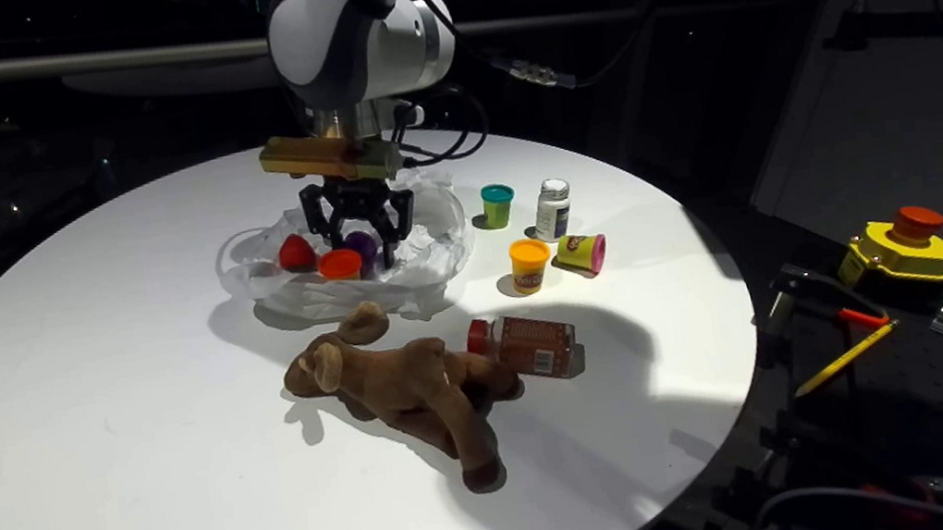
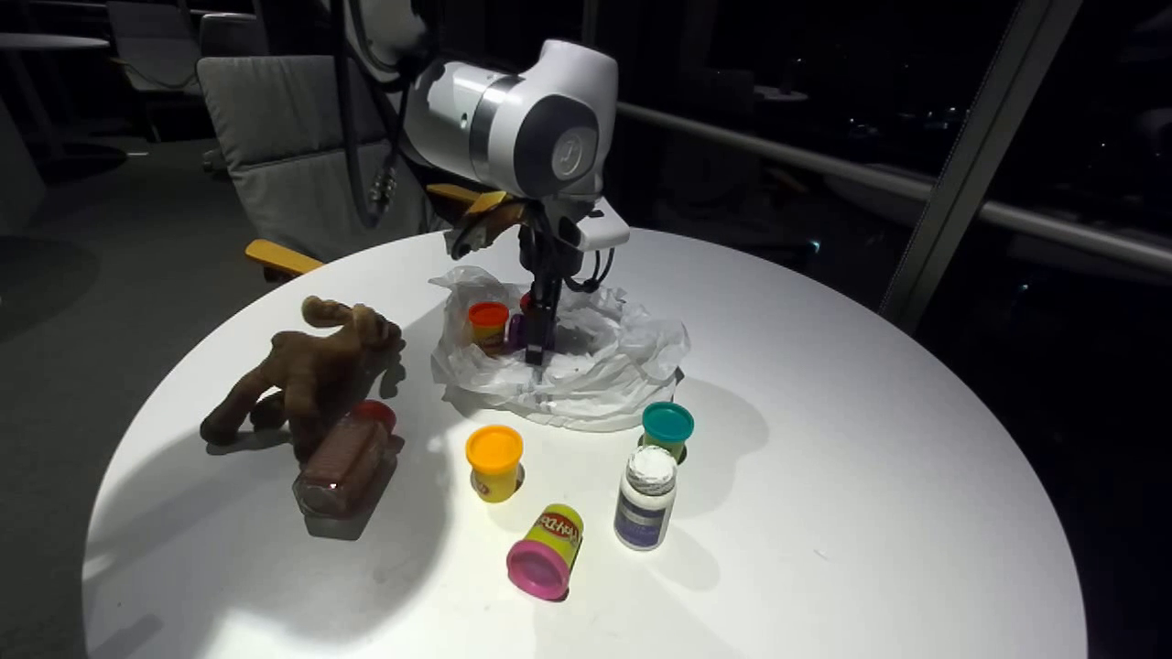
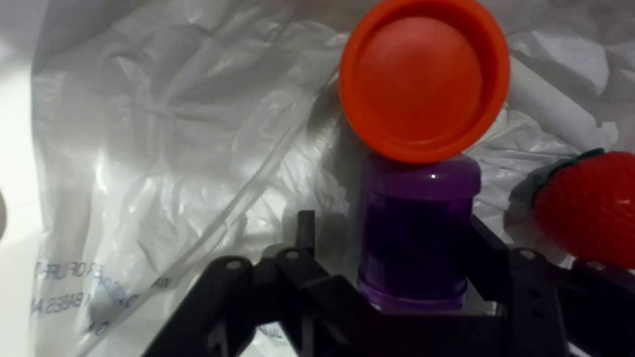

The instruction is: Remove the things from the plastic bag and put them on the table

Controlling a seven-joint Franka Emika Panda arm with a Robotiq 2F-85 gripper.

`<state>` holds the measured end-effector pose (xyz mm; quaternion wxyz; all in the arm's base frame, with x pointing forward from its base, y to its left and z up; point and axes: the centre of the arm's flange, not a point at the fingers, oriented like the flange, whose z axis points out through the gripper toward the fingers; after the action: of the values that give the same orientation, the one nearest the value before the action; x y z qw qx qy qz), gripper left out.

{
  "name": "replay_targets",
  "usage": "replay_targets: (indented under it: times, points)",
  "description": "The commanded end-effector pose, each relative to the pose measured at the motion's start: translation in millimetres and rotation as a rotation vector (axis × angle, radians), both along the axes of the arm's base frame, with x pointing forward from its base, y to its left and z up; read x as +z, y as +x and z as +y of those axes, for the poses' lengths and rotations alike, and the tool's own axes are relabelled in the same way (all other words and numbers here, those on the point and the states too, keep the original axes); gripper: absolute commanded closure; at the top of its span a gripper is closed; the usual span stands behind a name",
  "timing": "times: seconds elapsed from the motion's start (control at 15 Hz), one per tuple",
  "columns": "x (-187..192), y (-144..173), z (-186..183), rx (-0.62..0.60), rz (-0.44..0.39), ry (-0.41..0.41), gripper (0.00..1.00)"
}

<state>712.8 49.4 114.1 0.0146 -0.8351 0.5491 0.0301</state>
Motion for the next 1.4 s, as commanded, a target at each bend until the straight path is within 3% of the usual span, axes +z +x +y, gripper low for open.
replay_targets:
  times: [0.0,0.2,0.4,0.47,0.6,0.8,0.87,1.0,1.07,1.13,1.33]
  points:
    - [-3,7,2,-0.007,-0.009,-0.026,0.58]
    - [13,11,2,-0.005,-0.039,-0.025,0.77]
    - [28,13,1,0.006,-0.056,-0.03,0.77]
    - [31,15,1,0.012,-0.055,-0.03,0.27]
    - [31,16,3,0.017,-0.057,-0.028,0.23]
    - [29,16,4,0.019,-0.052,-0.026,0.01]
    - [29,16,3,0.018,-0.051,-0.025,0.0]
    - [28,16,3,0.019,-0.048,-0.025,0.0]
    - [28,16,2,0.018,-0.049,-0.025,0.23]
    - [29,17,2,0.018,-0.052,-0.026,0.25]
    - [31,19,2,0.021,-0.056,-0.028,0.47]
